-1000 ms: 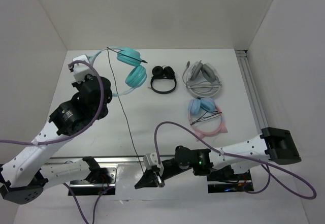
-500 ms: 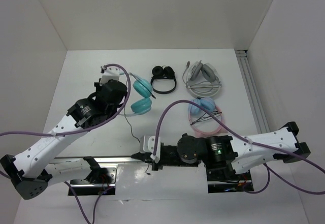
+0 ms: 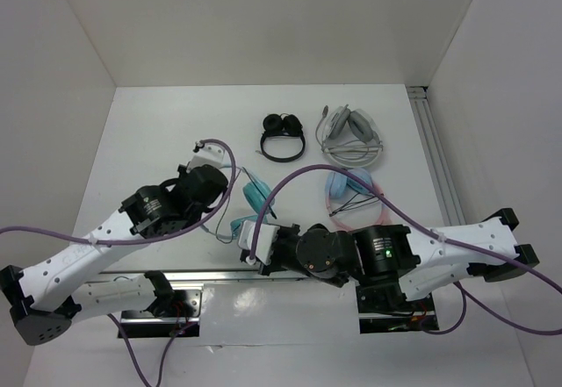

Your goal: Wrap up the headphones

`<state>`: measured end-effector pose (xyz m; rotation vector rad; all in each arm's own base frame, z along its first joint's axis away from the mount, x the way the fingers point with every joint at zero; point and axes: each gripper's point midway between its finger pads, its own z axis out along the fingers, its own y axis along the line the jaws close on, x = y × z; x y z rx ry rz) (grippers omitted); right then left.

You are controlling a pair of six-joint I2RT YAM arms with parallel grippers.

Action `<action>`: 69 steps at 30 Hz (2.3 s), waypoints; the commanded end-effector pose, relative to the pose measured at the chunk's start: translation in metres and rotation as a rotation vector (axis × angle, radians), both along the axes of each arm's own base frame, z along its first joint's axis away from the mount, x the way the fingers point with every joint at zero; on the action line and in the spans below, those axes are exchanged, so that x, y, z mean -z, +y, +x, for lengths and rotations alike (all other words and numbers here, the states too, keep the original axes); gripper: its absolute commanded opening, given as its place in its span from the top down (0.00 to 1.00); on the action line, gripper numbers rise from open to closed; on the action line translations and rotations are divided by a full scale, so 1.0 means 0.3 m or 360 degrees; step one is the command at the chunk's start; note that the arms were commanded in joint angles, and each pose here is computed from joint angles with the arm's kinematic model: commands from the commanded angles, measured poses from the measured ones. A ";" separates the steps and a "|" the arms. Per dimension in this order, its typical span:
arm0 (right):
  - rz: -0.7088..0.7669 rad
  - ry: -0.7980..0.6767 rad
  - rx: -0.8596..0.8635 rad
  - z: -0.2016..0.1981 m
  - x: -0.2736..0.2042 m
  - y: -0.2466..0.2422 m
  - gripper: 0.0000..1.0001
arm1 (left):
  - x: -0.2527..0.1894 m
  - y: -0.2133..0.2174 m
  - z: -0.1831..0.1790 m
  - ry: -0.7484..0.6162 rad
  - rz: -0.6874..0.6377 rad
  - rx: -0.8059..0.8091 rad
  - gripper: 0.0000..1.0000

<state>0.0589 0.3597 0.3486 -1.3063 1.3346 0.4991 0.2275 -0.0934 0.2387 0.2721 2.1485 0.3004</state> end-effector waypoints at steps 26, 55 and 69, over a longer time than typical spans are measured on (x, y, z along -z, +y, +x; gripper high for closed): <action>0.0070 -0.0492 0.0916 0.616 -0.156 -0.259 1.00 | 0.018 -0.285 -0.233 0.0334 -0.0421 0.0776 1.00; 0.0217 0.0414 -0.0060 0.660 0.276 0.005 1.00 | -0.601 -0.083 -0.254 -0.0386 -0.1228 0.0517 1.00; 0.0511 0.0743 -0.0488 0.516 0.408 0.106 0.82 | -0.696 -0.128 -0.175 -0.0501 -0.1369 0.0343 1.00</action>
